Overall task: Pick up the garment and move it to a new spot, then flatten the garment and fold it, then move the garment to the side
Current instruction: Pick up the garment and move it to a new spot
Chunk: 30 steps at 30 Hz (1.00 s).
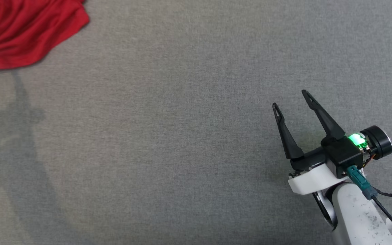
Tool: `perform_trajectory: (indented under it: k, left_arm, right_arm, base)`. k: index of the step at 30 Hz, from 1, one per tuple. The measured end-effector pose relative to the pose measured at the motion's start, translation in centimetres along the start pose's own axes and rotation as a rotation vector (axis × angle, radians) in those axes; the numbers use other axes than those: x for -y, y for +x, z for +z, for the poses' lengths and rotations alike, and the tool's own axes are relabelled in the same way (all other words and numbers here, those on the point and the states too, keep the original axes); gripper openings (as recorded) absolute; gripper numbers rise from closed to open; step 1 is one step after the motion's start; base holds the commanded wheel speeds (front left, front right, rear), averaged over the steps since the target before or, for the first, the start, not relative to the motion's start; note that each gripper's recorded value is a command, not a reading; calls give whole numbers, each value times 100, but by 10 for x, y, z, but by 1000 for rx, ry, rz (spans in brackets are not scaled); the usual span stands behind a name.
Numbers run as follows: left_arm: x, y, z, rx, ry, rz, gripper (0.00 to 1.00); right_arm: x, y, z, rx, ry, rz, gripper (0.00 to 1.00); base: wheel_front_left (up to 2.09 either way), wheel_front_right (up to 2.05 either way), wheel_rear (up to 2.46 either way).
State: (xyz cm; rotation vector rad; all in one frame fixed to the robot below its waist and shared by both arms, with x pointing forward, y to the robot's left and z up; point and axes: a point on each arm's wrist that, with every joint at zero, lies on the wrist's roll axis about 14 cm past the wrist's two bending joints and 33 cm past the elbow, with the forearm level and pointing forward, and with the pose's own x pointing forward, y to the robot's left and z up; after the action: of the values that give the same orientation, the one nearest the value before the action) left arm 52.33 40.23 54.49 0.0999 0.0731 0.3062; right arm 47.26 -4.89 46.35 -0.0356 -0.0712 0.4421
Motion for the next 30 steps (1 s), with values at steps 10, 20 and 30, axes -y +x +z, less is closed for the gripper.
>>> perform_trajectory:
  k: [10, 20, 30]
  left_arm:
    - [13, 48, -112, -272, 83, 12, 100]
    - [22, 64, -159, -330, 116, 15, 0]
    - [10, 62, -127, -243, 137, 17, 0]
  right_arm:
    - [25, -3, -56, -99, 6, -57, 100]
    - [33, -6, -84, -145, 25, -83, 100]
    - [33, -5, -70, -125, 35, -85, 100]
  base:
    - [0, 0, 0]
    - [0, 0, 0]
    - [0, 0, 0]
